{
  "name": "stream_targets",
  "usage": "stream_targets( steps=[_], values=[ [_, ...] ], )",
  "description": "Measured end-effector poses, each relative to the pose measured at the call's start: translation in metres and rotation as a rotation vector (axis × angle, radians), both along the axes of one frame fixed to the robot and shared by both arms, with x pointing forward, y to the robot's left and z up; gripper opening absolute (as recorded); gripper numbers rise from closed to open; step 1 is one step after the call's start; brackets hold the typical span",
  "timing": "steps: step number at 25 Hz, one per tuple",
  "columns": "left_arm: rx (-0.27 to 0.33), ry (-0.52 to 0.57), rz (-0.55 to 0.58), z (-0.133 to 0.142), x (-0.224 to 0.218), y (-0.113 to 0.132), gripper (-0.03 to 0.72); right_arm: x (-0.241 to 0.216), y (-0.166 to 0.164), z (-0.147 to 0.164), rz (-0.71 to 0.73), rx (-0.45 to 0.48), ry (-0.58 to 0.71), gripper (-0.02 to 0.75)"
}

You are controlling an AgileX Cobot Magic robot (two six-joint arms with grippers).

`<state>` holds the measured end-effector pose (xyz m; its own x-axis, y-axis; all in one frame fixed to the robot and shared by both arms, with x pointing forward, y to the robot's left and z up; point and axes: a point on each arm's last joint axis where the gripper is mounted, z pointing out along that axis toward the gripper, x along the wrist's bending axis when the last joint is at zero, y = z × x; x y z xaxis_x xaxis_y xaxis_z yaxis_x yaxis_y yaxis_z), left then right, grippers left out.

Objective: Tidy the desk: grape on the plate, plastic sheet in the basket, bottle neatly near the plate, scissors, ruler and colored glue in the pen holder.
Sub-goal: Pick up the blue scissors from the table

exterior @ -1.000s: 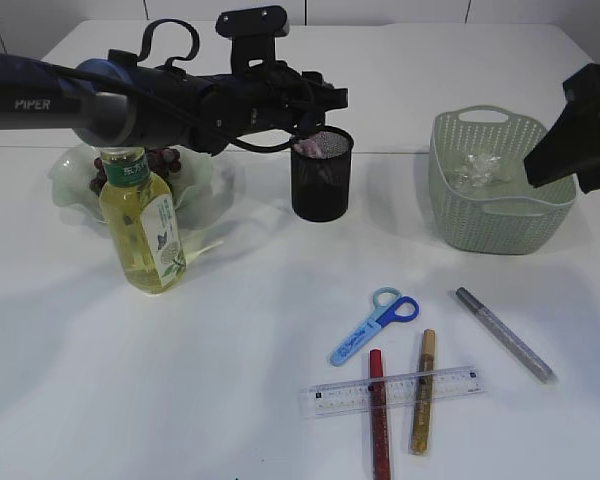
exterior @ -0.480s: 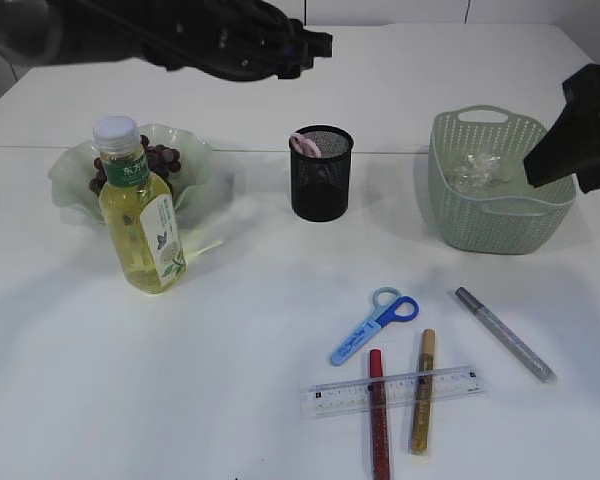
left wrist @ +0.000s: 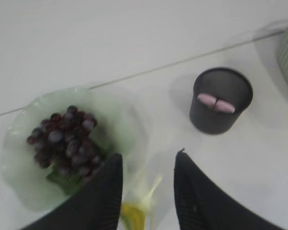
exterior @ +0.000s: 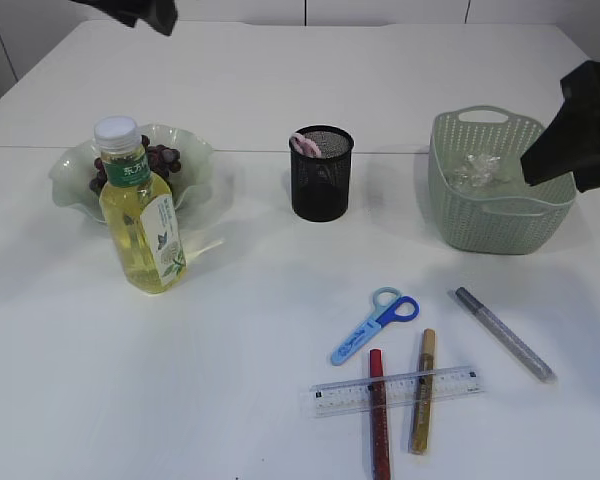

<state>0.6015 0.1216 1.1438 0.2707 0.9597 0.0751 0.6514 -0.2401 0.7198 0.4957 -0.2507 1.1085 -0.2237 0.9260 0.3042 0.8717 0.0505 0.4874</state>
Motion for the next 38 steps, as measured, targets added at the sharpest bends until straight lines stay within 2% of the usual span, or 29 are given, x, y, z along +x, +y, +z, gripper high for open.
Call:
stream_targets(
  steps=[5,7,13,19,21,24,26,30,34,38],
  values=[
    [0.197,0.193,-0.028,0.008,-0.030,0.021,0.260,0.001,0.000,0.000,-0.003,0.007,-0.005,0.438],
    [0.230,0.241,-0.064,0.005,-0.033,0.022,0.259,0.001,0.001,0.001,-0.004,0.011,-0.006,0.438],
    [0.158,0.263,-0.119,0.016,-0.047,0.020,0.259,0.000,0.007,0.004,-0.011,0.099,0.001,0.438],
    [0.135,0.267,-0.108,0.019,-0.048,0.028,0.259,-0.002,0.011,0.005,0.000,0.155,0.034,0.437],
    [0.143,0.303,-0.084,0.009,-0.046,0.038,0.259,-0.003,0.011,0.005,-0.005,0.161,0.041,0.437],
    [0.148,0.403,-0.017,-0.017,-0.046,0.065,0.255,-0.003,0.011,0.005,-0.023,0.173,0.054,0.437],
    [0.131,0.471,0.037,-0.035,-0.051,0.086,0.249,-0.003,0.011,0.005,-0.044,0.184,0.066,0.437],
    [0.096,0.494,0.111,-0.050,-0.075,0.118,0.246,-0.003,0.012,0.004,-0.119,0.200,0.103,0.437],
    [0.084,0.475,0.123,-0.054,-0.109,0.130,0.246,-0.003,0.030,0.002,-0.172,0.161,0.087,0.437],
    [0.091,0.519,0.122,-0.070,-0.132,0.134,0.255,0.001,0.064,-0.010,-0.222,0.132,0.093,0.437]
  ],
)
